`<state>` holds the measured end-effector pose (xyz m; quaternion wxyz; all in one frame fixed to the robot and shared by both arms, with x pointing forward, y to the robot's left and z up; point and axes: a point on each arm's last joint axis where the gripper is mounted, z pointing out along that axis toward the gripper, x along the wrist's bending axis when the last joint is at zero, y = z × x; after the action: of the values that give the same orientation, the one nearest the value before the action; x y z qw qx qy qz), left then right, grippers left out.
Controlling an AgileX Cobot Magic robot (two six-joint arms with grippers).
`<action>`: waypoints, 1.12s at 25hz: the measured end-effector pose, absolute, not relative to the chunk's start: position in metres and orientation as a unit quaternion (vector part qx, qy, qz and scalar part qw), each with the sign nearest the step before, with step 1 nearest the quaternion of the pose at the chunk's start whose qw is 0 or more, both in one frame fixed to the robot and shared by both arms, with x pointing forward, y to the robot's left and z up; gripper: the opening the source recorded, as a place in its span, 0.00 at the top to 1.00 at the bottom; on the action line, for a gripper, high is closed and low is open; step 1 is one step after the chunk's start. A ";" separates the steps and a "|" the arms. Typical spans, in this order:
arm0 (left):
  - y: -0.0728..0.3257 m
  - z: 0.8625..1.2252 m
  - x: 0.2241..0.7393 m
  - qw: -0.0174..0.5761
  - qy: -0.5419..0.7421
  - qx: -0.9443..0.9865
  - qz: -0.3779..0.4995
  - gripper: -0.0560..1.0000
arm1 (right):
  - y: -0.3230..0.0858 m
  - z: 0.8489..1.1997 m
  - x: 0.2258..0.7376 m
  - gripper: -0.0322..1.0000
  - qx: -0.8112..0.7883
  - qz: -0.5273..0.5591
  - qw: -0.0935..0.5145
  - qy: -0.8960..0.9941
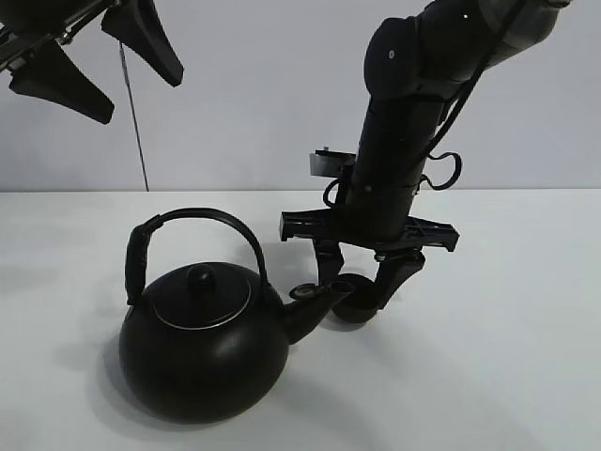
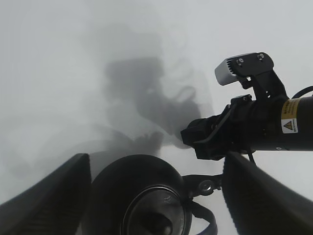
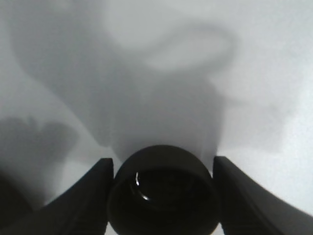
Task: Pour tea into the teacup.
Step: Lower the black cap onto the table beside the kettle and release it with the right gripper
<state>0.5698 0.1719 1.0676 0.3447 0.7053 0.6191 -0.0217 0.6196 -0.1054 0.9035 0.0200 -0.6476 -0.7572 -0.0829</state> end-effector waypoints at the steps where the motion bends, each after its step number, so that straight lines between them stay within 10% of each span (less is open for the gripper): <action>1: 0.172 1.068 0.570 0.345 0.619 0.705 -0.022 0.44 | -0.105 0.903 0.620 0.58 -0.648 -0.083 0.020 -0.757; 28: 0.172 1.068 0.570 0.345 0.619 0.705 -0.021 0.44 | -0.105 0.904 0.620 0.58 -0.648 -0.084 0.021 -0.757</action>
<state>0.5699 0.1719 1.0676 0.3450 0.7051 0.6192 -0.0214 0.6196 -0.1052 0.9035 0.0208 -0.6481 -0.7566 -0.0838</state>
